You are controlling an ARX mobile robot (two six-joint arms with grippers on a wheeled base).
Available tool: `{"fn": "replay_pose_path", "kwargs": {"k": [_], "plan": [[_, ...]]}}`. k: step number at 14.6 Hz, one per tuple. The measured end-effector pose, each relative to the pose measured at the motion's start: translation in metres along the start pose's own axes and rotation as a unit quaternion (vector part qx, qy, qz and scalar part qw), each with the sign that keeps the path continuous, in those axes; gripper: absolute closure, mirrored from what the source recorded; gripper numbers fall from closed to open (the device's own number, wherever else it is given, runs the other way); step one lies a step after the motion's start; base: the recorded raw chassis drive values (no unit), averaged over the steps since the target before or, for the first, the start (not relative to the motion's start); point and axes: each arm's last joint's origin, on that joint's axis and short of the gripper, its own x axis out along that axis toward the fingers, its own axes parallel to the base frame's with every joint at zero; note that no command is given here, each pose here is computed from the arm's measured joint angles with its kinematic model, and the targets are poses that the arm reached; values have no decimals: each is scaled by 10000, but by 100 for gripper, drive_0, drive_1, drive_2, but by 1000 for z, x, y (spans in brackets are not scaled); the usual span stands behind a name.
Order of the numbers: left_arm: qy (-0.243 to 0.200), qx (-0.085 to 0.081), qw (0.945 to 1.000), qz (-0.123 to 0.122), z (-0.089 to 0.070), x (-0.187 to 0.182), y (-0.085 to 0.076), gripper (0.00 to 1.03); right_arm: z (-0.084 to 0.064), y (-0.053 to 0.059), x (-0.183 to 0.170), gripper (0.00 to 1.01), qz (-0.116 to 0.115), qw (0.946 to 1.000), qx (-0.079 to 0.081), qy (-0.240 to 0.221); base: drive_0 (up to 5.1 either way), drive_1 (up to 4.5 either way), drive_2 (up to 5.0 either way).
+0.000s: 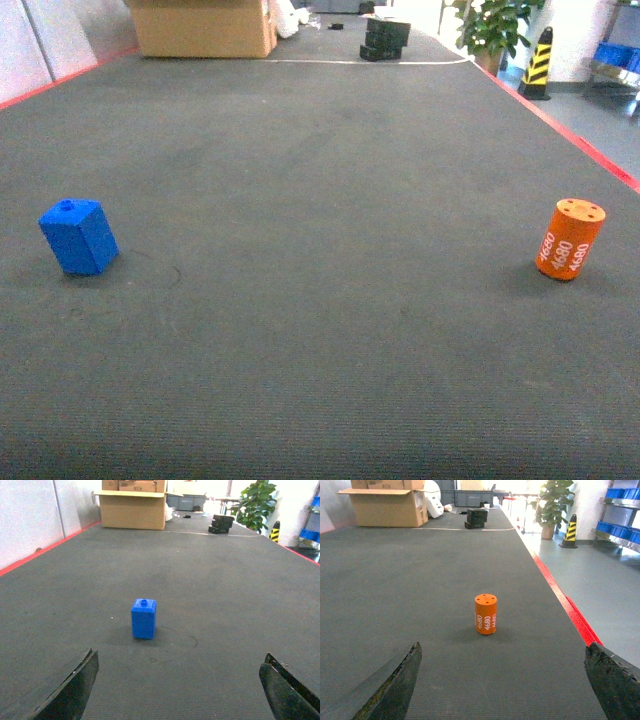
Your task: Sort blue parts and orange caps into right shelf containers
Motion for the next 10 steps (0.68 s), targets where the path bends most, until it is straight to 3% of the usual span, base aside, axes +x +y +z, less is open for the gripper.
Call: {"fn": "replay_pose_path", "kwargs": {"k": [10], "plan": [[0, 0, 10000, 0, 0, 0, 0, 5, 0, 0, 0, 3, 0, 10000, 0, 0, 0, 0, 0]]}}
